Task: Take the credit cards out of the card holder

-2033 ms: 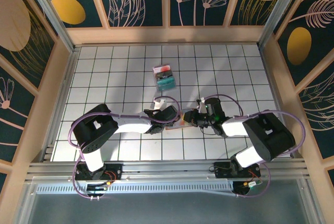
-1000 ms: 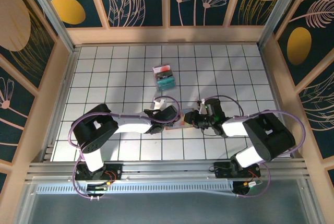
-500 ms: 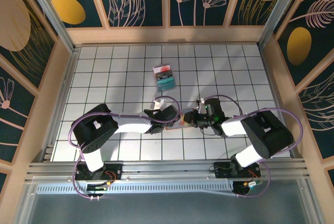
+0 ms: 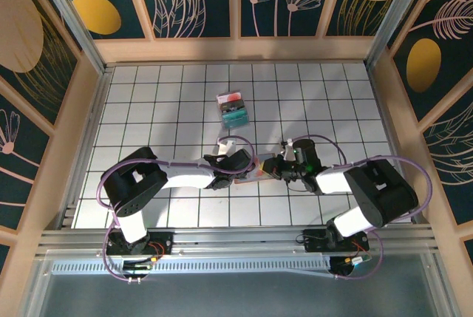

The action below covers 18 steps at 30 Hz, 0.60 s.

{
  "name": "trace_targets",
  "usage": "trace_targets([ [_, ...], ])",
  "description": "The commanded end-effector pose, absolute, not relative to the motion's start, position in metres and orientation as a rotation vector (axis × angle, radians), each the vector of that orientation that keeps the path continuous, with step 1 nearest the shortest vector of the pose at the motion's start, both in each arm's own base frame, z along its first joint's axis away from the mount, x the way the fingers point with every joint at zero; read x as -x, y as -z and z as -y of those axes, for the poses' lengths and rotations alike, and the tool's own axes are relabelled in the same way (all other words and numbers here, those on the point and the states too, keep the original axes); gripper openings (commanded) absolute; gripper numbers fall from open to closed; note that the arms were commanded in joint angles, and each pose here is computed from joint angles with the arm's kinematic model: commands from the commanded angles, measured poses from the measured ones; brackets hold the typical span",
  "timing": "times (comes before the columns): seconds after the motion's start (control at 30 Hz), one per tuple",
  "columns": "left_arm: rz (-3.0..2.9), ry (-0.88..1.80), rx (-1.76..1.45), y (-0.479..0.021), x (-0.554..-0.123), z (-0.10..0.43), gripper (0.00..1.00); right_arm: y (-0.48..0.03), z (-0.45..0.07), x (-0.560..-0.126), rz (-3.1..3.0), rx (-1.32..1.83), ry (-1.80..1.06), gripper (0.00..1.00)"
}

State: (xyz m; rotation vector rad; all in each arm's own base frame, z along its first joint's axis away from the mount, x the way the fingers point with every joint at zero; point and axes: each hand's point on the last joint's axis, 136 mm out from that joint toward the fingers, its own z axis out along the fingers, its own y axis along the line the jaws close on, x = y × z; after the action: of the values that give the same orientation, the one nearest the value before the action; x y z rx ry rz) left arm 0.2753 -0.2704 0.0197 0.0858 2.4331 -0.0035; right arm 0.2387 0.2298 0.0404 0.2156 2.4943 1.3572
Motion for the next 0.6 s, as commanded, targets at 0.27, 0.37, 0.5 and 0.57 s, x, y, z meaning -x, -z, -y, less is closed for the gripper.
trace_targets([
  [0.27, -2.602, -0.254, -0.239, 0.022, -0.241, 0.225, 0.99, -0.037, -0.209, -0.242, -2.512, -0.237, -1.198, 0.00],
  [0.37, -2.586, -0.249, -0.241, 0.015, -0.245, 0.228, 0.99, -0.039, -0.207, -0.243, -2.506, -0.238, -1.183, 0.00],
  [0.5, -2.561, -0.225, -0.247, 0.002, -0.252, 0.238, 0.99, -0.041, -0.204, -0.245, -2.499, -0.249, -1.164, 0.00],
  [0.57, -2.548, -0.195, -0.244, -0.007, -0.257, 0.245, 0.99, -0.042, -0.205, -0.245, -2.494, -0.252, -1.167, 0.00],
])
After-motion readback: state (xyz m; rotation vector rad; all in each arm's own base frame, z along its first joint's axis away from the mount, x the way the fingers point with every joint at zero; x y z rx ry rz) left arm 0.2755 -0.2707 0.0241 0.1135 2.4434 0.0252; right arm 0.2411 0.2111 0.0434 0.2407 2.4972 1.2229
